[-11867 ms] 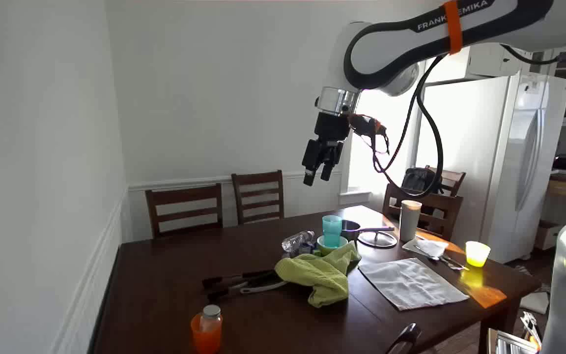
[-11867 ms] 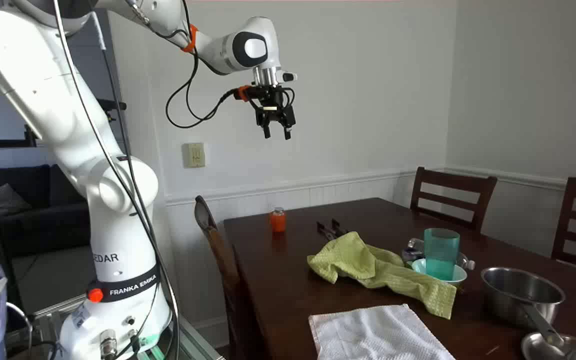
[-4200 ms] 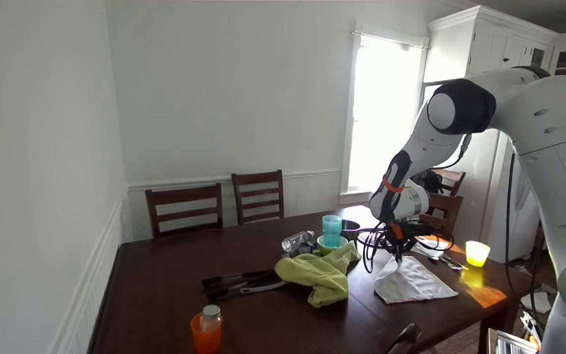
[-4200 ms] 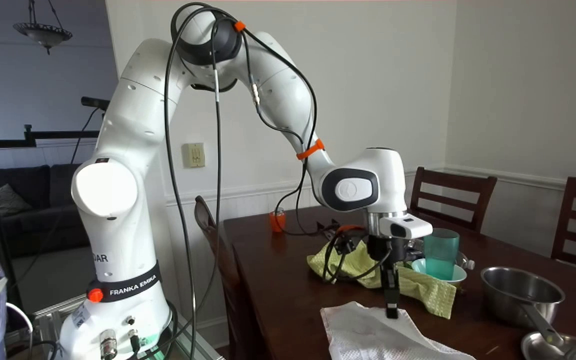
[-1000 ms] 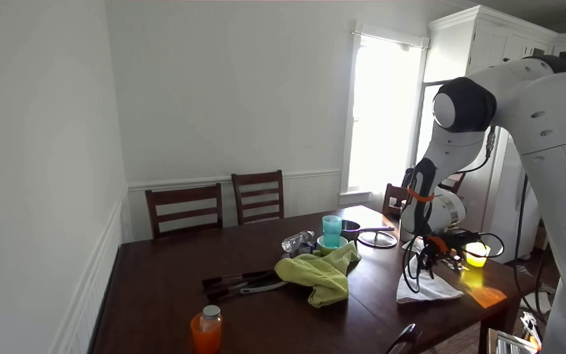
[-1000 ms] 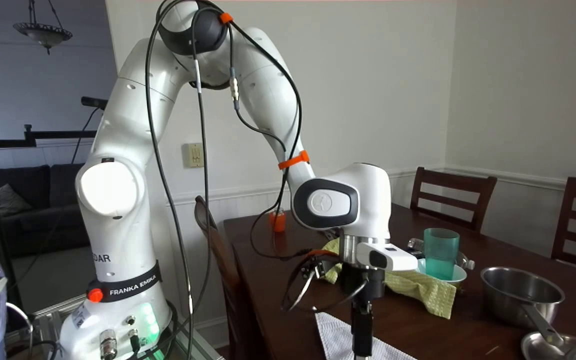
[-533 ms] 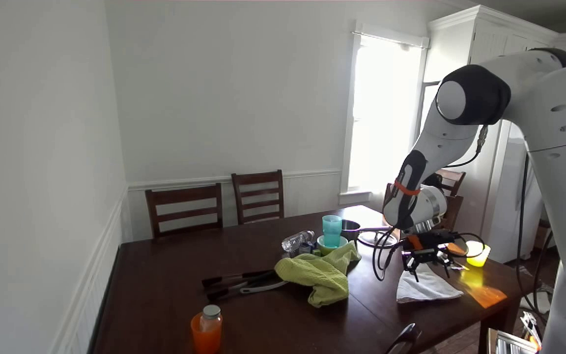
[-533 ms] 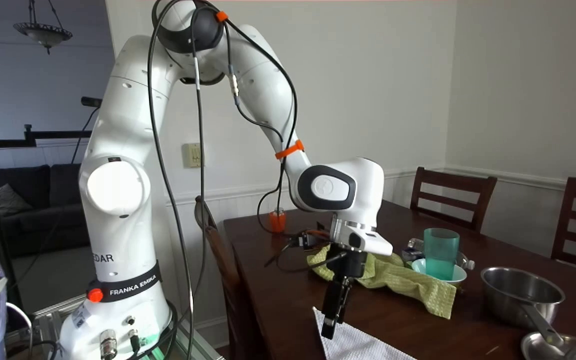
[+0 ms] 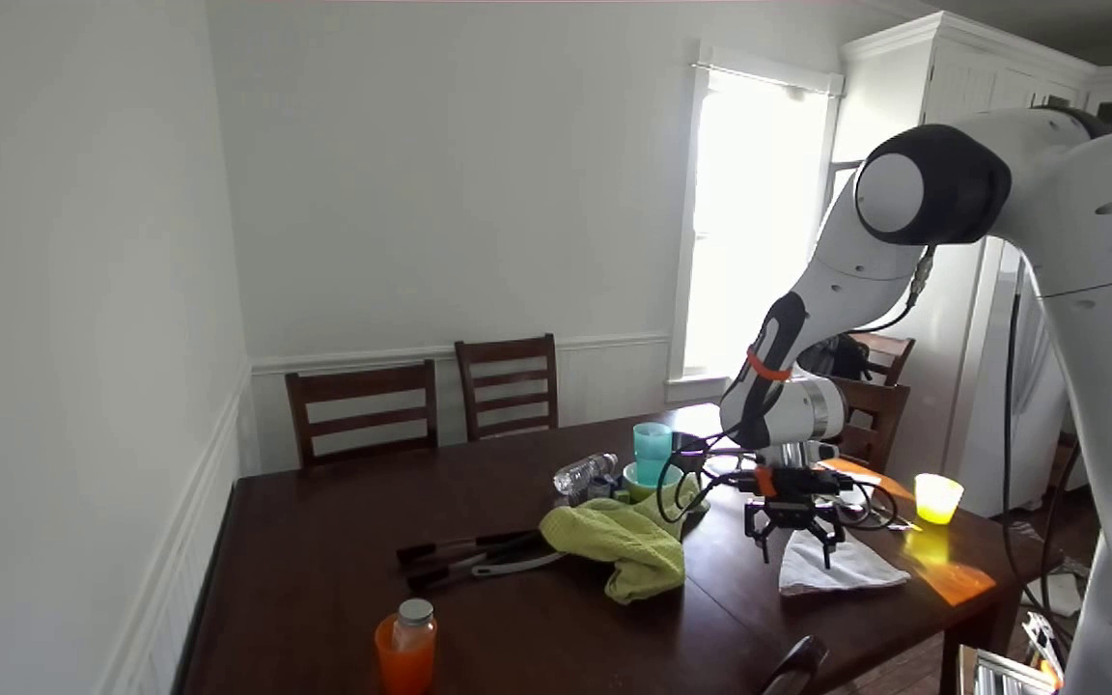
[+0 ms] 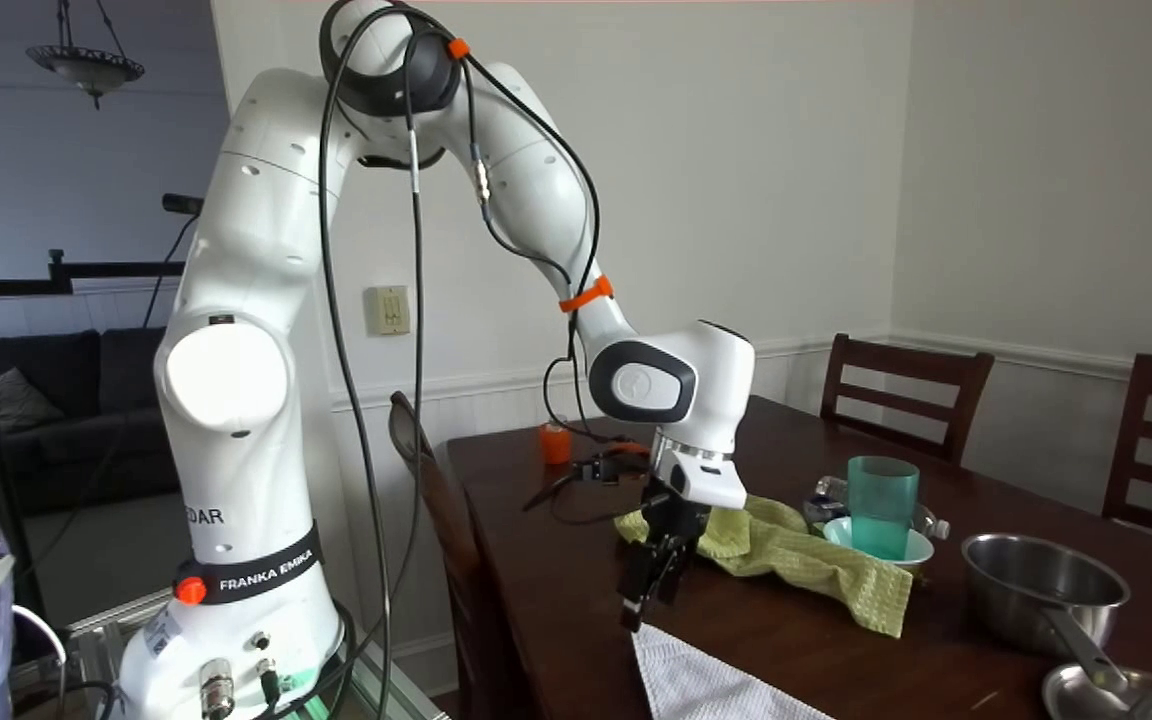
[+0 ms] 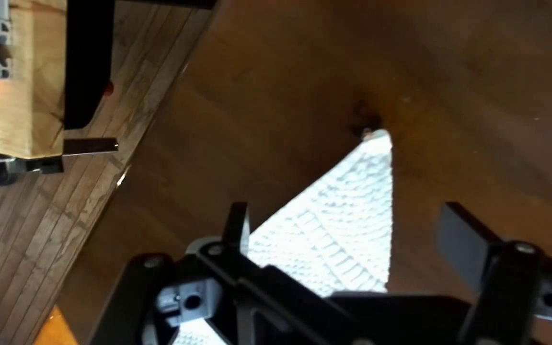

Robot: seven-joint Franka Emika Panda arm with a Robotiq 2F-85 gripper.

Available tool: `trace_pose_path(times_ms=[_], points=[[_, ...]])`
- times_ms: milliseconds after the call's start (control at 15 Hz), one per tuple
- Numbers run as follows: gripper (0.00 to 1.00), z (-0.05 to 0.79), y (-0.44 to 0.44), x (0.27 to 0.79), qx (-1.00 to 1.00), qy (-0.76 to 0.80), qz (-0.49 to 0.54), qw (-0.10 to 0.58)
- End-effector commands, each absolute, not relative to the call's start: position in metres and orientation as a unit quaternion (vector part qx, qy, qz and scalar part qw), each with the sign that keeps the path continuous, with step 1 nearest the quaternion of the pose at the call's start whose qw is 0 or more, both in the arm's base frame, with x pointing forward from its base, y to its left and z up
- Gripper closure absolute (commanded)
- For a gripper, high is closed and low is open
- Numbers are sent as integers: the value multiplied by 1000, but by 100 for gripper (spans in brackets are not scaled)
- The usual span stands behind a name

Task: Use the corners to fold the towel

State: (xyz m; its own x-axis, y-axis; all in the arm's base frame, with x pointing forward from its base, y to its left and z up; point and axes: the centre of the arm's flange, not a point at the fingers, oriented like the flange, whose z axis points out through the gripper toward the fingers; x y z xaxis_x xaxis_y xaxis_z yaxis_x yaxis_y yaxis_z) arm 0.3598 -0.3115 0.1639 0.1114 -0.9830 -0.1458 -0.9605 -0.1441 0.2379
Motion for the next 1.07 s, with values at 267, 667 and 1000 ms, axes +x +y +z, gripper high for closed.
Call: trace_pose_path(times_ms=[267,667,1000], points=[[0,159,-309,363,744,-654,-134,29],[0,150,-304,364,744,-654,-133,0],[0,137,-299,363,750,-648,-133,-19]])
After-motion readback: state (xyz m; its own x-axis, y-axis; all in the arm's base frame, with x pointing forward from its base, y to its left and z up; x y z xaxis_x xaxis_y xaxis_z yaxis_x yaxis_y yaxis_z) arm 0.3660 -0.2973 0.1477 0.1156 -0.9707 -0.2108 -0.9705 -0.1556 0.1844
